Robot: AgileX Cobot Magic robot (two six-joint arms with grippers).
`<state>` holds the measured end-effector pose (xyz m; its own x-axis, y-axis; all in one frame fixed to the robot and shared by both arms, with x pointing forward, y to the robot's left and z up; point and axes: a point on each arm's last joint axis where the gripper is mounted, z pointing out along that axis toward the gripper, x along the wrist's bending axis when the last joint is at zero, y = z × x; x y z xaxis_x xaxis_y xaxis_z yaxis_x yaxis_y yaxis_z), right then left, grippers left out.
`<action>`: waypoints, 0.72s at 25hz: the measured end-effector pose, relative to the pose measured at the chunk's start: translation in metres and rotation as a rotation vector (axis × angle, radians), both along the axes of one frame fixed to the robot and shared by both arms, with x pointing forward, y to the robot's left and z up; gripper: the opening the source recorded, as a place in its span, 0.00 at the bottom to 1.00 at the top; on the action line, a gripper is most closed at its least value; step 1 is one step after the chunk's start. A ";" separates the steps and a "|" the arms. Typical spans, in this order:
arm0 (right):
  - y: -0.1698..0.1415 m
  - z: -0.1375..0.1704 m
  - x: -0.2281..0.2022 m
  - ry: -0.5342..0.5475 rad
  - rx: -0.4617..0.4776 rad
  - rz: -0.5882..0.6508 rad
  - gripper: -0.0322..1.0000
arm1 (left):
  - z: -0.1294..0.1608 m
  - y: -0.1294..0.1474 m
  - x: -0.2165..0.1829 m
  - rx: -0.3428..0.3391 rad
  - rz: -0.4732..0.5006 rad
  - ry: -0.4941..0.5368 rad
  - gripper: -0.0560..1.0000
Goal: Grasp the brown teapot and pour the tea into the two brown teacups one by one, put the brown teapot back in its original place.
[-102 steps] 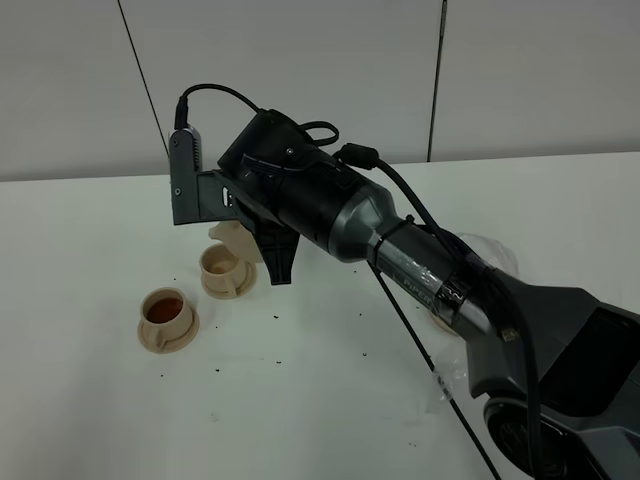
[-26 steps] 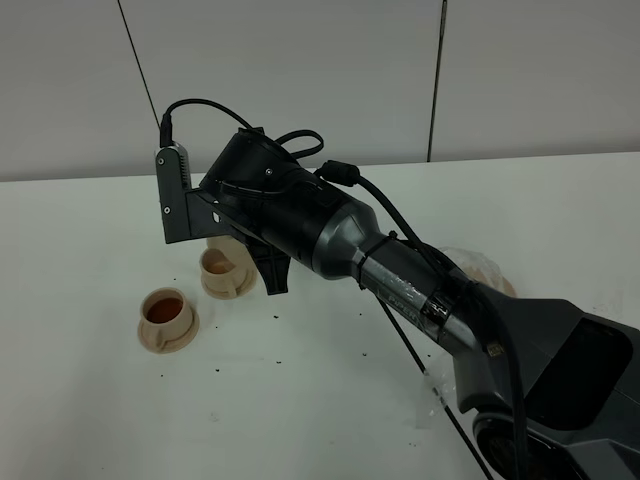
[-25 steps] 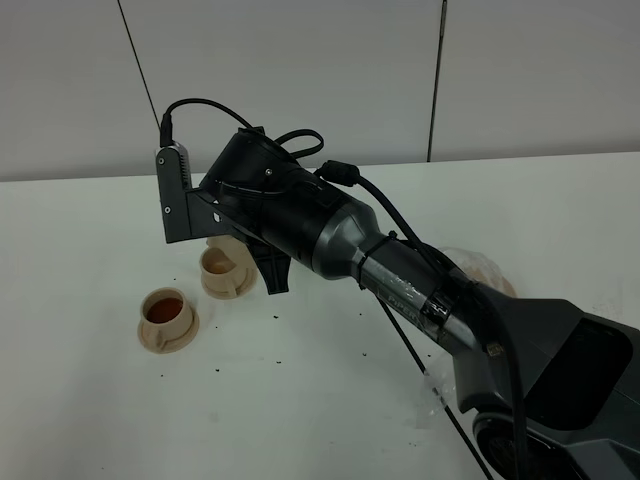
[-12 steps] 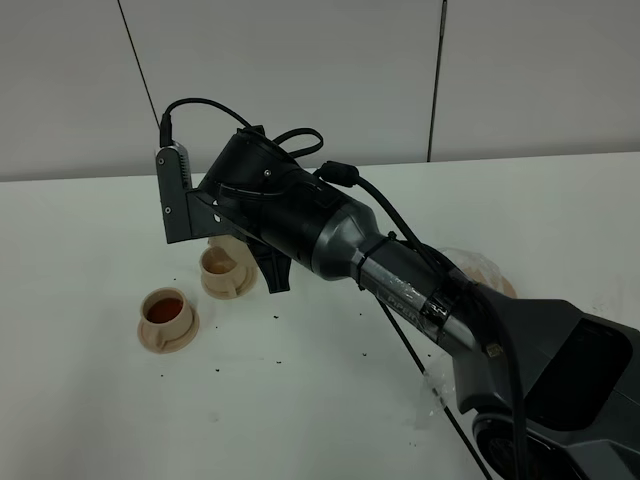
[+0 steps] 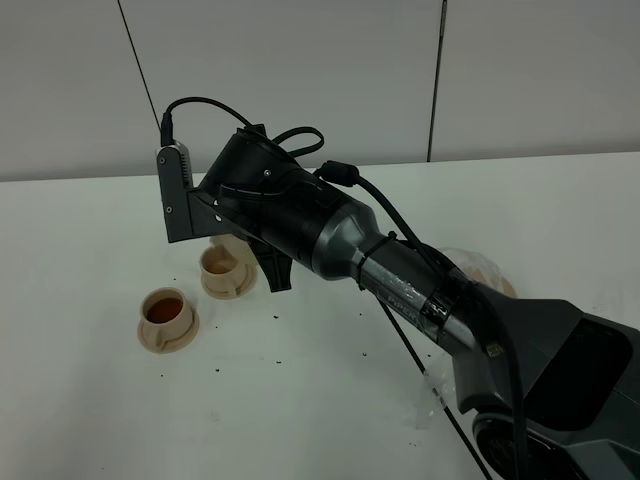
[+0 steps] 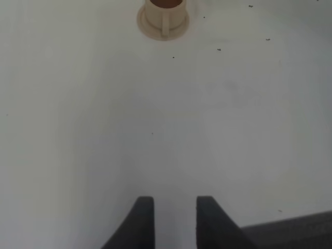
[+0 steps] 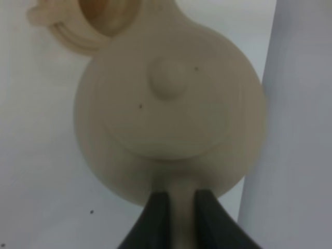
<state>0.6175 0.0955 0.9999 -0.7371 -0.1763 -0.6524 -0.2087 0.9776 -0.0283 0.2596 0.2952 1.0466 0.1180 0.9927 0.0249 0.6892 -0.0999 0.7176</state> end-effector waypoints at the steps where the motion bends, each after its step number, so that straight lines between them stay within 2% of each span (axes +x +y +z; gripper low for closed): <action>1: 0.000 0.000 0.000 -0.003 -0.005 0.000 0.12 | 0.000 0.000 0.000 0.000 0.000 0.000 0.31; 18: 0.008 0.001 -0.009 -0.041 -0.042 0.023 0.12 | 0.000 0.000 0.000 0.000 0.000 0.000 0.31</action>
